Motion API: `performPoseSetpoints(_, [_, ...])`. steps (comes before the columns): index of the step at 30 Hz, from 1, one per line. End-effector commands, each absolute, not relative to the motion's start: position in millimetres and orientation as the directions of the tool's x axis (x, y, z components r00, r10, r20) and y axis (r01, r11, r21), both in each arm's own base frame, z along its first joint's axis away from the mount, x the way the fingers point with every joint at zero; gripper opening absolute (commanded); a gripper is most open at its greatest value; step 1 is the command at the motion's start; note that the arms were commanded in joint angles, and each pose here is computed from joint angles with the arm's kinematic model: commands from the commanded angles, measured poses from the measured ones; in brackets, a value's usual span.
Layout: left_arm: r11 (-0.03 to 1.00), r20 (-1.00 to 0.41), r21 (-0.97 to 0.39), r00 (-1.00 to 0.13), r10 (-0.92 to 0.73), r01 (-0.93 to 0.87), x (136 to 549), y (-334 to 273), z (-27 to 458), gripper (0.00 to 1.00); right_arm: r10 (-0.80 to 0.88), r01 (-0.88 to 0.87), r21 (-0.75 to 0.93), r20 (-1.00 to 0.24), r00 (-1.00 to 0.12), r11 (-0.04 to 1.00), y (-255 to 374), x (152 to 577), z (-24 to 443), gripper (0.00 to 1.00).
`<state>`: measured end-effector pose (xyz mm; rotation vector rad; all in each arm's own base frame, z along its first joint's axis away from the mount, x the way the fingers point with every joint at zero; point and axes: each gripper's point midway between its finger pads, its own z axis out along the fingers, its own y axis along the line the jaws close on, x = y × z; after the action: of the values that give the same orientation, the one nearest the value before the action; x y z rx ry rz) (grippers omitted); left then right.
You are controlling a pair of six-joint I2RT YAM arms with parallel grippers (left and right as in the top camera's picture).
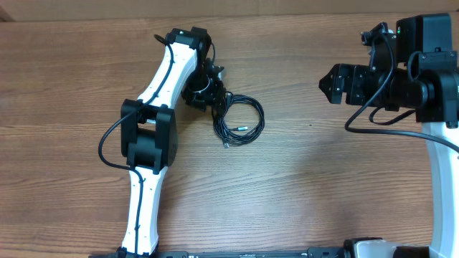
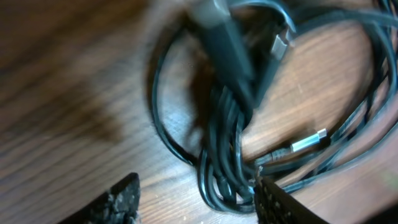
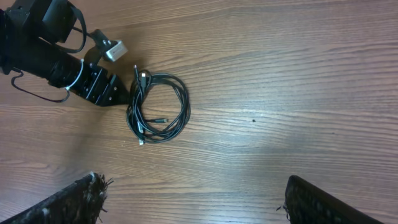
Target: Untangle cables
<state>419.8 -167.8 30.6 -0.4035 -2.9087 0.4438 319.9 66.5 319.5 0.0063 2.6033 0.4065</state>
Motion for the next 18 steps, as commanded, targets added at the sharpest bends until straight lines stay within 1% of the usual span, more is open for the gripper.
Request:
performPoseSetpoints(1, [0.981, 0.166, -0.192, -0.986, 0.009, -0.023, 427.8, -158.8, 32.0, 0.56, 0.066, -0.087, 0.277, -0.497, -0.865, 0.957, 67.5, 322.0, 323.6, 0.91])
performPoseSetpoints(4, [0.983, 0.157, -0.174, -0.987, -0.029, -0.056, 429.6, -164.0, 30.9, 0.56, 0.065, -0.084, 0.276, -0.489, -0.870, 0.957, 67.4, 322.2, 320.1, 0.91])
performPoseSetpoints(10, [0.984, 0.123, -0.175, -0.992, -0.002, -0.023, 430.5, -185.4, 30.0, 0.57, 0.067, -0.058, 0.245, -0.473, -0.879, 0.968, 60.7, 321.7, 311.2, 0.91])
performPoseSetpoints(13, [0.989, 0.096, -0.148, -0.995, 0.005, -0.009, 434.7, -184.2, 29.1, 0.57, 0.067, -0.055, 0.239, -0.474, -0.878, 0.969, 59.7, 322.1, 311.0, 0.91])
performPoseSetpoints(18, [0.979, 0.053, -0.188, -0.994, 0.096, 0.085, 446.4, -175.0, 37.9, 0.57, 0.066, -0.056, 0.239, -0.474, -0.878, 0.969, 59.8, 322.1, 311.0, 0.91])
